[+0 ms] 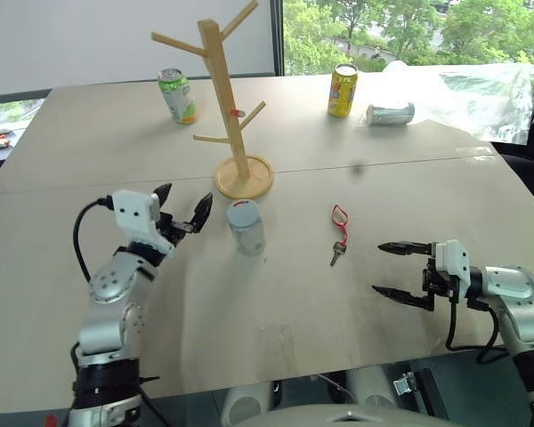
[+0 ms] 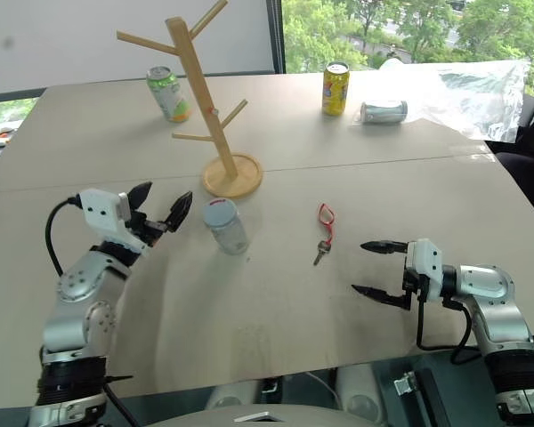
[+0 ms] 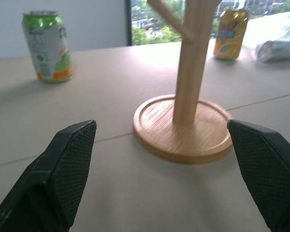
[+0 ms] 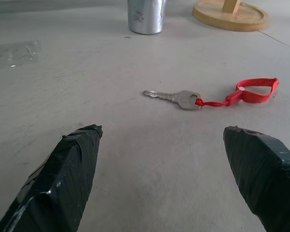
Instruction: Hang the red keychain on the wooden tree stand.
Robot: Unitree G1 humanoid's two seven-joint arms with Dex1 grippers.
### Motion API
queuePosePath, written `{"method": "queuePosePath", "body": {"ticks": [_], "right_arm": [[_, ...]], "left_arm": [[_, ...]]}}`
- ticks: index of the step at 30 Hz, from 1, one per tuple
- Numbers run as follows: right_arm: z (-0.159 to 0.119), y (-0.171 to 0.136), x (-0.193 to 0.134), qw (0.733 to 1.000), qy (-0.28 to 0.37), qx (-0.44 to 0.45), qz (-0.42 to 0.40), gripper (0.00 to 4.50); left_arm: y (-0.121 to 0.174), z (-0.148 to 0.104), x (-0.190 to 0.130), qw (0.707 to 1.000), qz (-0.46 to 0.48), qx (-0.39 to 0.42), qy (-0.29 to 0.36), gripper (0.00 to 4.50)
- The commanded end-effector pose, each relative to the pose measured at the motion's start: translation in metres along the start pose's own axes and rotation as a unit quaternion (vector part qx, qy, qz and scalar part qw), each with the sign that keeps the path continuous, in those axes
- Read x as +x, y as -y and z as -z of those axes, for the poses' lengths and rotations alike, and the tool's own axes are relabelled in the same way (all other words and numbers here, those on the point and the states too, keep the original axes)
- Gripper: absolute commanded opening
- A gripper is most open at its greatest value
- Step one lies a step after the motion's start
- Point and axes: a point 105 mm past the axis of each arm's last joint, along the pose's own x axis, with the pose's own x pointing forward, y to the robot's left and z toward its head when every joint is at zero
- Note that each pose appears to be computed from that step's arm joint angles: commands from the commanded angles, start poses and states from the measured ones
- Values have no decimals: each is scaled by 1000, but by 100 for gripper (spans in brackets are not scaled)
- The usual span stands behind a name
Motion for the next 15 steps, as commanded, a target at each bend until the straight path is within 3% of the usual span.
{"method": "queuePosePath", "body": {"ticks": [1, 5, 8, 12, 15], "right_arm": [[-2, -4, 2, 1000, 10, -13, -13, 432], [1, -6, 3, 1000, 10, -14, -20, 432], [1, -5, 3, 1000, 10, -15, -18, 432], [2, -4, 4, 1000, 7, -17, -14, 432], [2, -4, 5, 1000, 7, -21, -8, 432]], "left_arm": [[19, -46, 7, 997, 56, -8, 51, 450], [46, -77, 15, 990, 120, -22, 75, 450], [63, -86, 16, 985, 156, -21, 74, 450], [79, -85, 16, 981, 186, -21, 58, 450], [90, -64, 11, 978, 209, 7, 15, 450]]}}
